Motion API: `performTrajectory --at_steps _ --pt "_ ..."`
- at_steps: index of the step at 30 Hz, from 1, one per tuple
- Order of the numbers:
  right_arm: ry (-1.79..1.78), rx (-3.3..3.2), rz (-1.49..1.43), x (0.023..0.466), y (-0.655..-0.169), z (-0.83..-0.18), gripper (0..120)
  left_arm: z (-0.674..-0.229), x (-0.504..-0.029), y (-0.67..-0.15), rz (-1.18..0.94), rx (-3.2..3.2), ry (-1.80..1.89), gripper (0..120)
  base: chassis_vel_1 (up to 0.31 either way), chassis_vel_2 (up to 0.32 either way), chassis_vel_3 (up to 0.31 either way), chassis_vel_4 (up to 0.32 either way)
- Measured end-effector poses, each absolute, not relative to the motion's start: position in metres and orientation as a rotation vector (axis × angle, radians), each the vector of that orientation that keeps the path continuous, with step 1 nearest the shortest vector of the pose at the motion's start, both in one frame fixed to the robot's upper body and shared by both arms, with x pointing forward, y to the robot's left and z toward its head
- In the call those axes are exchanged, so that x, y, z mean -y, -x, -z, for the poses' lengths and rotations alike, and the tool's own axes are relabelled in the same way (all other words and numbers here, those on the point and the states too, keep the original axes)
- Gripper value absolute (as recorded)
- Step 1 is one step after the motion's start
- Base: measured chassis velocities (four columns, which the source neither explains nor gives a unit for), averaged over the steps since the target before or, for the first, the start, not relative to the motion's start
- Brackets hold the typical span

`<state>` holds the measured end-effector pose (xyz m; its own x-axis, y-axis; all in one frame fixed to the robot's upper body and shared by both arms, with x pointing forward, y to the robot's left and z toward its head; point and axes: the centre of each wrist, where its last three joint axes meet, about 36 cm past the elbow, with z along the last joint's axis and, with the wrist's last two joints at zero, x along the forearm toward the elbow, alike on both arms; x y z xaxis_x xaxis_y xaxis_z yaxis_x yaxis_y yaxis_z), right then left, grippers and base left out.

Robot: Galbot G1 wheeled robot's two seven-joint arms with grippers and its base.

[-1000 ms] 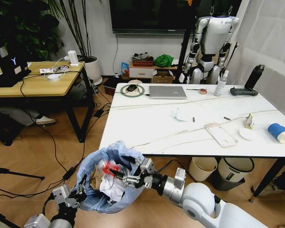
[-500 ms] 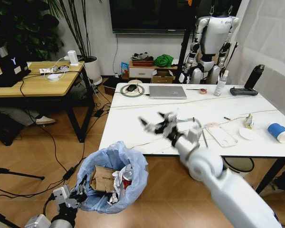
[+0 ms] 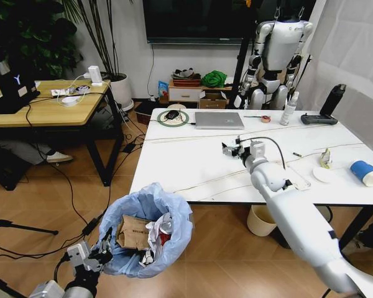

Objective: Pick up the trash bin and place the trash from the table into it.

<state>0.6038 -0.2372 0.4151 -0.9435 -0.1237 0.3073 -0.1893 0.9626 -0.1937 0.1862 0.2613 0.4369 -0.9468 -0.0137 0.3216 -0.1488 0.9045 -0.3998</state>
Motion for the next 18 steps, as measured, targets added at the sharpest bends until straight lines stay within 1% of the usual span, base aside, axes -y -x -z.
performTrajectory --at_steps 4,14,16,17,18 --pt "-0.202 2.764 -0.425 0.243 -0.617 -0.385 100 -0.438 -0.262 -0.185 -0.611 2.758 -0.127 0 0.000 0.000 0.000 0.000" --pt "-0.141 2.713 -0.571 0.249 -0.624 -0.363 100 -0.439 -0.262 -0.185 -0.612 2.761 -0.128 0 0.000 0.000 0.000 0.000" --pt "-0.119 2.707 -0.607 0.252 -0.625 -0.359 93 -0.439 -0.262 -0.185 -0.613 2.761 -0.128 0 0.000 0.000 0.000 0.000" --pt "-0.119 2.707 -0.607 0.252 -0.625 -0.359 93 -0.439 -0.262 -0.185 -0.613 2.761 -0.128 0 0.000 0.000 0.000 0.000" --pt "-0.109 2.705 -0.616 0.254 -0.626 -0.357 88 -0.439 -0.262 -0.185 -0.613 2.761 -0.128 0 0.000 0.000 0.000 0.000"
